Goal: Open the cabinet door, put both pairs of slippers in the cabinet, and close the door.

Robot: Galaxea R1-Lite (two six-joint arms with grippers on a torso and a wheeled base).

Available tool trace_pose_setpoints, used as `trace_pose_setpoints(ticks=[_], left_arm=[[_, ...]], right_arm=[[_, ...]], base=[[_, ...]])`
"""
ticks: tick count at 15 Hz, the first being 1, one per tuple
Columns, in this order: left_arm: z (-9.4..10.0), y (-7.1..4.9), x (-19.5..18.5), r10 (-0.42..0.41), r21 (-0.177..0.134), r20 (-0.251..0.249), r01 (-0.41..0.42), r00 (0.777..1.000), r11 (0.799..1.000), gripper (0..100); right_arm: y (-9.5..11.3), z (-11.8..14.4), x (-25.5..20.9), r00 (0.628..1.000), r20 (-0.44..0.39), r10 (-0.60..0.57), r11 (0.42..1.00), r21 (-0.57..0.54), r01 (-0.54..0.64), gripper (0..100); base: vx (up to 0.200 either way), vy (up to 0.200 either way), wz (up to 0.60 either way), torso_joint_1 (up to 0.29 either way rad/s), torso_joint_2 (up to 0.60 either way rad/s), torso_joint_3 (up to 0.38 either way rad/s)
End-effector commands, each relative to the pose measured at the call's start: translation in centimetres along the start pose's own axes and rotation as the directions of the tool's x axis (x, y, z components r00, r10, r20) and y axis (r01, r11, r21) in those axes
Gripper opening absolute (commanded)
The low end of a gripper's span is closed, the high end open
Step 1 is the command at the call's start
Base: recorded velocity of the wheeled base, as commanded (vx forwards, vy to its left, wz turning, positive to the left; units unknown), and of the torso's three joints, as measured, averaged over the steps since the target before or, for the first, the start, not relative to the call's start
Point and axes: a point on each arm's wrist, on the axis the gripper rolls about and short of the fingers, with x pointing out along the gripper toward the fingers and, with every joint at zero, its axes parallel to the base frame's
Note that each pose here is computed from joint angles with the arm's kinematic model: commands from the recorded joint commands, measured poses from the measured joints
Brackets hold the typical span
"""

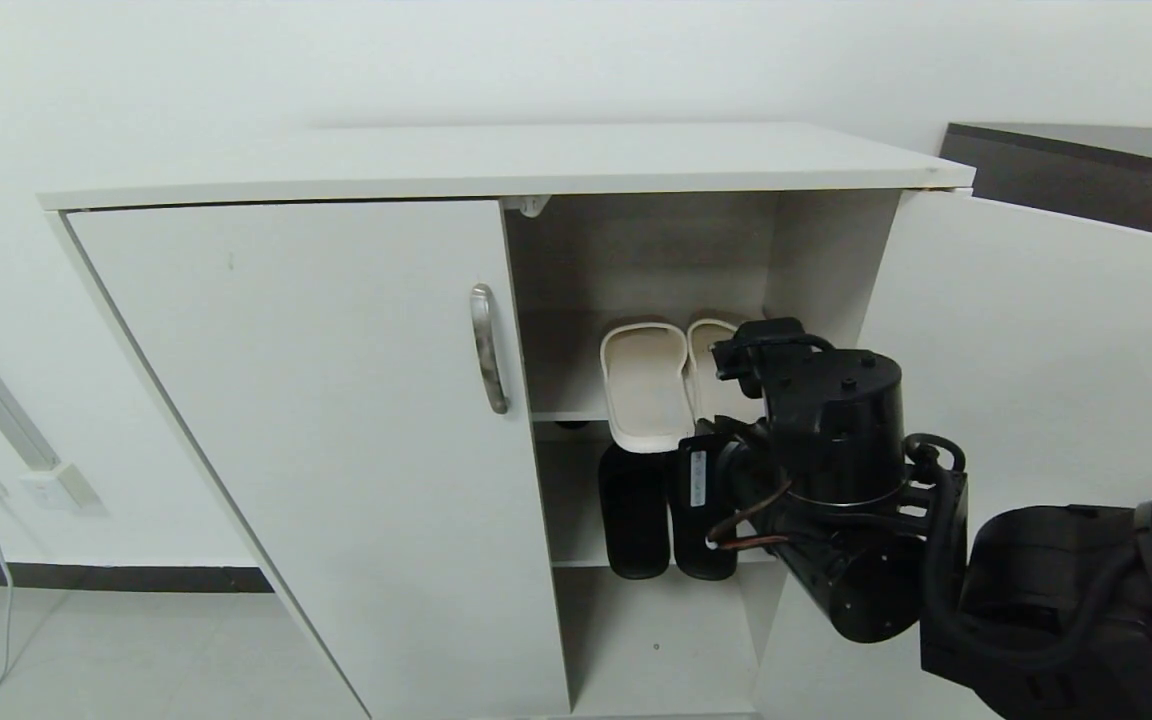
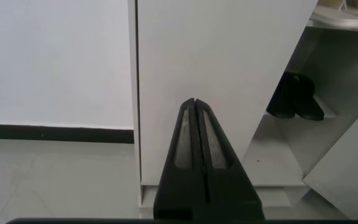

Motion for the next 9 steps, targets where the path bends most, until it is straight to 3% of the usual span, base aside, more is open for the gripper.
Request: trace_pose_setpoints(ticks=[1,9], left_arm=[[0.0,0.0,0.0,0.001,0.0,0.0,-0.001,1.0,1.0,0],[0.0,0.0,0.0,0.001,0.0,0.0,-0.001,1.0,1.0,0]], right_arm=[[0.6,-0.44,-0.38,1.0,-0.008,0.017,1.0,-0.011,-0.017,0],[1.11,-0.85,-0.6,0.999,-0.017,0.029,0.999,-0.022,-0.03,0]], base=[[0.0,0.0,0.0,0.0,0.0,0.0],[0.0,0.0,0.0,0.0,0.0,0.0]])
